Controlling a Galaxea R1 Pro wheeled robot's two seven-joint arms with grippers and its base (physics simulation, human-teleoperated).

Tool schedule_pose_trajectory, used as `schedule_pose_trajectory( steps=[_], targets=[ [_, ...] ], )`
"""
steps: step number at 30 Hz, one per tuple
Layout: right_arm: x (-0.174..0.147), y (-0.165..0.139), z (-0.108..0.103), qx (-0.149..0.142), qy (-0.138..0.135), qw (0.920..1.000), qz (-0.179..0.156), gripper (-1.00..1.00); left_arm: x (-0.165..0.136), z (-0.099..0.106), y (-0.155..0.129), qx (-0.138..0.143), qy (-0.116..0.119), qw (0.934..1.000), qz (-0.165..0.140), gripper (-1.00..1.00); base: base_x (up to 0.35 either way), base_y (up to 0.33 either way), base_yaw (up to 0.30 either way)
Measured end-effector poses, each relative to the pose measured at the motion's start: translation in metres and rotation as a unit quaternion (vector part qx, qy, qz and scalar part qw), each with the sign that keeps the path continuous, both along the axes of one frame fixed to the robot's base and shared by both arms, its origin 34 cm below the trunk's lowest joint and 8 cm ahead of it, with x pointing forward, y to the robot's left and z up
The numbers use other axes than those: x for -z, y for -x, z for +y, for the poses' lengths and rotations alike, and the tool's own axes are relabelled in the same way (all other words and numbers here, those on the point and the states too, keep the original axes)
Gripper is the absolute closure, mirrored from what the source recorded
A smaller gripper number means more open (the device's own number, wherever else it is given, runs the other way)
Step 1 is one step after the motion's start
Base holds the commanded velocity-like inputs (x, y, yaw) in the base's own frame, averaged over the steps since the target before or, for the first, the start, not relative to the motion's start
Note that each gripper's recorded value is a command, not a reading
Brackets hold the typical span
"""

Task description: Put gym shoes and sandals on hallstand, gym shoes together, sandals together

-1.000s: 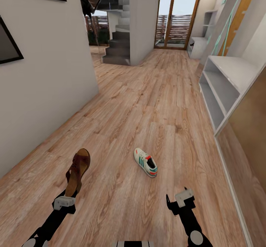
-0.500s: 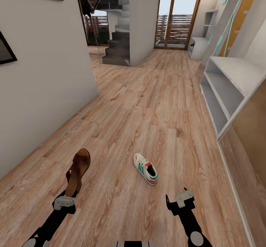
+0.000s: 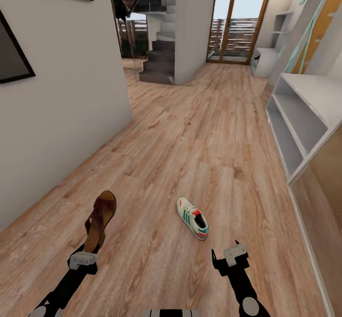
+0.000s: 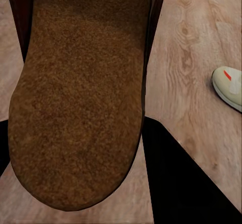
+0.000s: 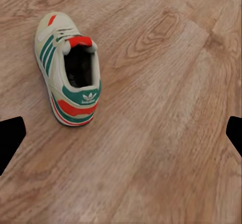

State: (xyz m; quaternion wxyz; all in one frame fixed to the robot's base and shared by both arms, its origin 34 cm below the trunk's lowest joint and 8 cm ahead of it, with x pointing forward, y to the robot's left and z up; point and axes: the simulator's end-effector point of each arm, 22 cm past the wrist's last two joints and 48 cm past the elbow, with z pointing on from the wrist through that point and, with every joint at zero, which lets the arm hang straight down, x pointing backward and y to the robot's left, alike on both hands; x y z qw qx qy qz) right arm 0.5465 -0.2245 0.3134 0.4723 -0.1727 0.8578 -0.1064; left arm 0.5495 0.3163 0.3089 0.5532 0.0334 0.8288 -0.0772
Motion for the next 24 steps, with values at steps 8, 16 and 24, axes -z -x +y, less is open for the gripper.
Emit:
schedule_pose_trajectory(
  steps=[8, 16, 24],
  targets=[
    [0.0006, 0.0002, -0.0002, 0.003, 0.001, 1.0000, 0.000, -1.00, 0.0013, 0.0001, 0.0005, 0.000, 0.000, 1.0000, 0.001, 1.00, 0.001, 0.000, 0.262],
    [0.0015, 0.0004, -0.0008, 0.004, 0.001, 1.0000, 0.001, -1.00, 0.0024, 0.0002, 0.0010, -0.001, -0.001, 1.0000, 0.003, 1.00, 0.000, 0.000, 0.253],
    [0.0017, 0.0003, -0.0008, 0.003, 0.000, 1.0000, 0.001, -1.00, 0.0026, 0.0005, 0.0009, -0.001, 0.000, 1.0000, 0.003, 1.00, 0.000, 0.000, 0.094]
  ],
)
